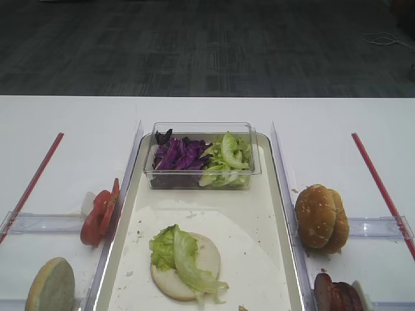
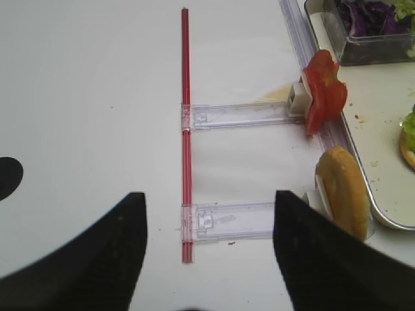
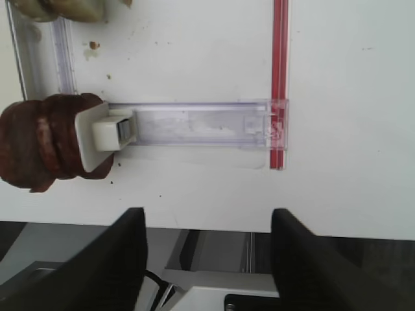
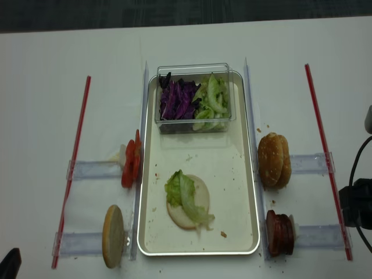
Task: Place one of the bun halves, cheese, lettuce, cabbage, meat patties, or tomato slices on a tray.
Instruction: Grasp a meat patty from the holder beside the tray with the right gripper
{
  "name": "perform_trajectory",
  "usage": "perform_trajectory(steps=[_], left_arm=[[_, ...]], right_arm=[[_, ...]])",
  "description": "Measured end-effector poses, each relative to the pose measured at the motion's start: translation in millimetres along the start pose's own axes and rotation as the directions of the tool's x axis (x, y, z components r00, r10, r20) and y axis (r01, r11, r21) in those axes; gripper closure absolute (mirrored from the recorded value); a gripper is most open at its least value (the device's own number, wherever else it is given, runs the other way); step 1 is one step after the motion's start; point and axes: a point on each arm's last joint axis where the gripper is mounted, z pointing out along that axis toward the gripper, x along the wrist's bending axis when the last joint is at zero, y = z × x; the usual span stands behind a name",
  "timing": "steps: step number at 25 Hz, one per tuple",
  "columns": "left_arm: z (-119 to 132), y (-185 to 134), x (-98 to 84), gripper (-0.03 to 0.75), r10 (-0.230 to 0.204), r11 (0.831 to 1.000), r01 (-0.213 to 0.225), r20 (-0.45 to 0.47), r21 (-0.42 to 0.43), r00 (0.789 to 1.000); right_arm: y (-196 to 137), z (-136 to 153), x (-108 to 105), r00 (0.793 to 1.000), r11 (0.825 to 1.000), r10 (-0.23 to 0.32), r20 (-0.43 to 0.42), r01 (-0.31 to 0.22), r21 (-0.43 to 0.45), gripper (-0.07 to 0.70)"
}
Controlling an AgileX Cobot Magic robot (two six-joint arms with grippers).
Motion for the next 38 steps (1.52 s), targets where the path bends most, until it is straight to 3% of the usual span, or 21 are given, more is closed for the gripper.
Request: perform_trajectory(steps=[18,38], left_arm=[[0.0,0.0,0.0,0.285,0.0,1.0,0.0,0.0,0.0,1.0],[0.0,0.0,0.0,0.285,0.0,1.0,0.0,0.0,0.0,1.0]], right_arm=[[0.9,-0.8,10.4,0.993,1.0,-0.01,-0.114,0.009,-0.01,0.223],[-0.3,-1.8,16.8,0.982,1.0,-0.021,-0.185,0.022,0.001,0.225]])
